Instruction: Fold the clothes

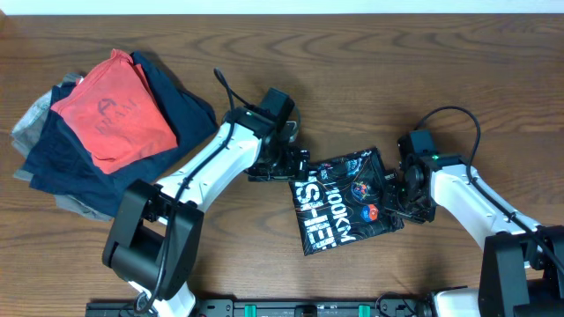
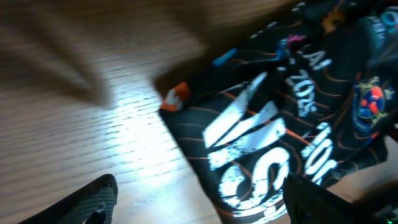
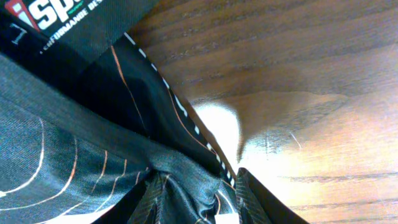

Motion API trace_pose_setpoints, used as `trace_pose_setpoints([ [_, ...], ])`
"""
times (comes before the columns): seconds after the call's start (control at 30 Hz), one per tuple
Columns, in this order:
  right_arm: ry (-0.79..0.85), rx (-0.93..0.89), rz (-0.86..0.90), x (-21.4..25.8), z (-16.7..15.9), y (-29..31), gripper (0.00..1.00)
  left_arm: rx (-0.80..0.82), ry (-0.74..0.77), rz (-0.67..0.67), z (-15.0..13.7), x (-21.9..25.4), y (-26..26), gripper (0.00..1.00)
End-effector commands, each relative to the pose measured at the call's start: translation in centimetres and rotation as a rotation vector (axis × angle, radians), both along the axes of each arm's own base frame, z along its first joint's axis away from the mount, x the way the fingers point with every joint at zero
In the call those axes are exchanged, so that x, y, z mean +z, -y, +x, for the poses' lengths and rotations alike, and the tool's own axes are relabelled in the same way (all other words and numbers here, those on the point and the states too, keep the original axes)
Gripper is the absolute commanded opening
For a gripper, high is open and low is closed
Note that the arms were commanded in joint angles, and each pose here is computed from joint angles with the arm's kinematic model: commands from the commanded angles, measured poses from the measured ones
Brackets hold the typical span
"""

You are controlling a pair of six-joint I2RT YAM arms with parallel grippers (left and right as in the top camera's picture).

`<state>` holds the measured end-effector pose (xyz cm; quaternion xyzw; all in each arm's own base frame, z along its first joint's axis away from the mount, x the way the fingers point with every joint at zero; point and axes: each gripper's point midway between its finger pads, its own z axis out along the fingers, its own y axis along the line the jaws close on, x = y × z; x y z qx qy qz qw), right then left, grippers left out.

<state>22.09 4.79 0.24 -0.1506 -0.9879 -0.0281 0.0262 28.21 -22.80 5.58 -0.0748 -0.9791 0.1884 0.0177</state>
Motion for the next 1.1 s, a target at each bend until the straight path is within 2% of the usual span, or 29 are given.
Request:
trace_pose_setpoints([
  [0.0, 0.021, 0.016, -0.006, 0.5, 0.4, 0.1, 0.38, -0.021, -0.036, -0.01, -0.8, -1.2, 1.1, 0.86],
  [0.4, 0.012, 0.016, -0.007, 0.5, 0.2, 0.1, 0.38, -0.094, -0.057, 0.005, -1.2, -6.2, 3.8, 0.86],
  [0.43, 0.012, 0.016, -0.007, 0.5, 0.2, 0.1, 0.37, -0.108, -0.048, 0.001, -1.2, -6.4, 4.1, 0.81],
  [0.57, 0.005, 0.016, -0.009, 0.5, 0.0, 0.2, 0.36, -0.153, -0.002, -0.018, -0.8, -6.3, 4.8, 0.31],
  [0.6, 0.003, 0.02, -0.009, 0.5, 0.0, 0.2, 0.36, -0.156, 0.011, -0.007, -0.4, -6.3, 4.5, 0.11],
  [0.63, 0.003, 0.017, -0.011, 0.6, 0.0, 0.3, 0.35, -0.151, 0.02, 0.016, -0.1, -6.4, 4.0, 0.06],
  [0.8, 0.026, 0.003, -0.009, 2.0, 1.2, 1.5, 0.39, -0.136, 0.131, 0.252, 3.5, -4.8, -1.6, 0.06],
  [1.07, 0.147, 0.007, -0.006, 8.2, 4.2, 3.4, 0.4, 0.057, 0.361, 0.517, 12.1, 5.8, -13.4, 0.06],
])
